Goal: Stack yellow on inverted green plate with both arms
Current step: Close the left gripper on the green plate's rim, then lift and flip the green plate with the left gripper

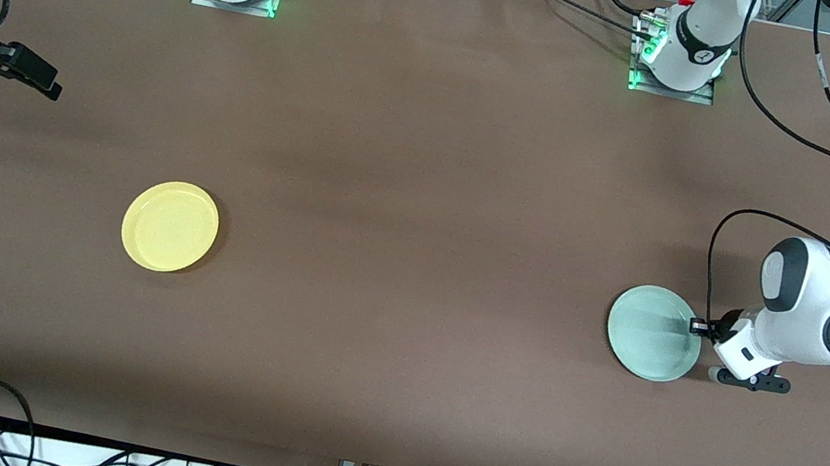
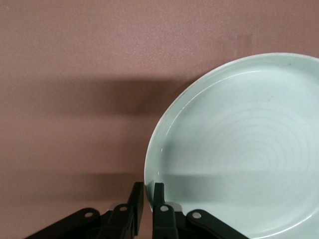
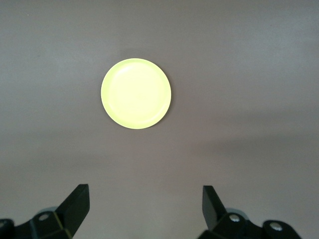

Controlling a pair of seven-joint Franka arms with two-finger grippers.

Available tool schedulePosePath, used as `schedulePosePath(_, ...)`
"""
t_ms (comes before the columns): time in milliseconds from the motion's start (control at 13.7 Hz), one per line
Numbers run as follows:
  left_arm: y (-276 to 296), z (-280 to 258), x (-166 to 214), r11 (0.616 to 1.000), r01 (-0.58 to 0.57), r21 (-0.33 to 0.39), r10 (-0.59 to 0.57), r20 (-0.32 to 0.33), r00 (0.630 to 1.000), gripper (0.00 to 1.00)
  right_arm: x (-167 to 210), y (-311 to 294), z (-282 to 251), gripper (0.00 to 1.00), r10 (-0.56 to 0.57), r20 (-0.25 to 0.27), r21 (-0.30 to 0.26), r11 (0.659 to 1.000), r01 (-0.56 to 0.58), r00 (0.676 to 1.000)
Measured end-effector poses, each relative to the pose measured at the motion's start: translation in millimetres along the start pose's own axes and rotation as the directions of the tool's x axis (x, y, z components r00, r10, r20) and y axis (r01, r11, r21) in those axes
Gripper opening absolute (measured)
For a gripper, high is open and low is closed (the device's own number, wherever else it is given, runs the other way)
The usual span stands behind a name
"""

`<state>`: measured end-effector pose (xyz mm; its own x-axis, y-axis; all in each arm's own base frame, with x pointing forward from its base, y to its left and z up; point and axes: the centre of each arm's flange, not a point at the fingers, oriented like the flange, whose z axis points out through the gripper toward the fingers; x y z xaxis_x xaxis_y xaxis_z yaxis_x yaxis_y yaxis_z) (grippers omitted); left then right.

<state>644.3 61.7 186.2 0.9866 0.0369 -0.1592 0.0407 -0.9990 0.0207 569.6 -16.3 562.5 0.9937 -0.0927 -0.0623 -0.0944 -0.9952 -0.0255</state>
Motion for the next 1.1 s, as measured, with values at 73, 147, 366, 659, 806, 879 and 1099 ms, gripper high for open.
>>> schedulePosePath(73,0.2,1.3,-0.1,1.0,0.0,0.0,0.0,0.002,1.0,0.15,0.0,0.0,0.0,1.0,0.0,0.0,0.0,1.0,0.0,1.0)
schedulePosePath(147,0.6,2.0,-0.1,1.0,-0.001,-0.001,0.001,0.003,1.0,0.15,0.0,0.0,0.0,1.0,0.0,0.0,0.0,1.0,0.0,1.0)
schedulePosePath(366,0.9,1.4,0.4,1.0,-0.001,-0.001,0.001,0.001,1.0,0.12,0.0,0.0,0.0,1.0,0.0,0.0,0.0,1.0,0.0,1.0)
schedulePosePath(659,4.2,-15.1,0.6,1.0,-0.007,0.0,0.007,0.002,1.0,0.03,0.0,0.0,-0.1,1.0,0.0,0.0,0.0,1.0,0.0,1.0)
schedulePosePath(806,13.8,-35.2,-0.3,1.0,-0.021,0.002,0.021,0.024,0.999,0.03,-0.1,0.0,-0.1,1.0,0.0,0.0,0.0,1.0,0.0,1.0)
schedulePosePath(879,21.6,-50.3,0.1,0.999,-0.033,0.004,0.033,0.037,0.999,0.03,-0.1,0.0,-0.2,1.0,0.0,0.0,0.0,1.0,0.0,1.0)
schedulePosePath(1099,59.6,-106.2,-2.3,0.994,-0.103,0.044,0.096,0.131,0.987,0.03,-0.1,0.1,-0.2,1.0,0.0,0.0,0.0,1.0,0.0,1.0)
